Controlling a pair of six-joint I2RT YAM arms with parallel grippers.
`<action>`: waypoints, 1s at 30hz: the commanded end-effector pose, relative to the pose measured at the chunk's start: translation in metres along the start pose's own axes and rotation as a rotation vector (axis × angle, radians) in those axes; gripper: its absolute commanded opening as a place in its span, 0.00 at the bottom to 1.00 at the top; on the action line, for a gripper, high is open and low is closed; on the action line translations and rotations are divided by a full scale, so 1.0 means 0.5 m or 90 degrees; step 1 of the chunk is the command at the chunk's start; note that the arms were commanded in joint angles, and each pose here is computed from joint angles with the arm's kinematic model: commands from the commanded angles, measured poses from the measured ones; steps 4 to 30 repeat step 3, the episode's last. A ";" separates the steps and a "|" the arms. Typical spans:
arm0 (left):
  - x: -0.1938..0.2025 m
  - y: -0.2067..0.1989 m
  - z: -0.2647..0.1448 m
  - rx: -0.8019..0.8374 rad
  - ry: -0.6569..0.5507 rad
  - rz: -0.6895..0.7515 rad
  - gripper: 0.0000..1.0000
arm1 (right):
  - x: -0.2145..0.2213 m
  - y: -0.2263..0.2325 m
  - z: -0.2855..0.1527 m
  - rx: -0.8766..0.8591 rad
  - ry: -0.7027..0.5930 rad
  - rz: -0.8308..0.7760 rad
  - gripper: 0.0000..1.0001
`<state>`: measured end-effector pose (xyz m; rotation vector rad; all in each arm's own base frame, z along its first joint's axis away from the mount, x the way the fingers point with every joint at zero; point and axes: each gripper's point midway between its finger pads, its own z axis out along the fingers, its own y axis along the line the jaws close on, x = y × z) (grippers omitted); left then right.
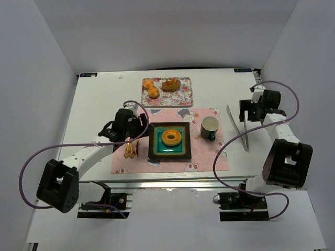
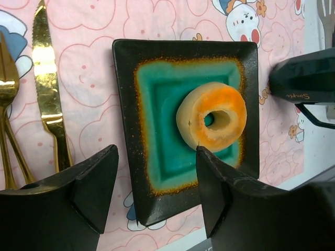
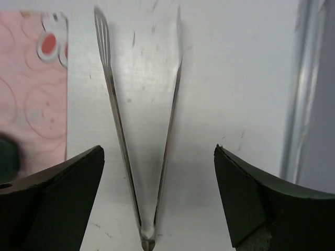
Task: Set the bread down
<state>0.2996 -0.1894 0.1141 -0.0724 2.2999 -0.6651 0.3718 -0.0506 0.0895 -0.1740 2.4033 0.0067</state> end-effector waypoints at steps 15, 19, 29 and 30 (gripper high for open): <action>-0.034 -0.039 0.006 0.027 -0.023 0.042 0.70 | -0.146 -0.009 -0.080 0.018 -0.107 0.009 0.90; -0.034 -0.039 0.006 0.027 -0.023 0.042 0.70 | -0.146 -0.009 -0.080 0.018 -0.107 0.009 0.90; -0.034 -0.039 0.006 0.027 -0.023 0.042 0.70 | -0.146 -0.009 -0.080 0.018 -0.107 0.009 0.90; -0.034 -0.039 0.006 0.027 -0.023 0.042 0.70 | -0.146 -0.009 -0.080 0.018 -0.107 0.009 0.90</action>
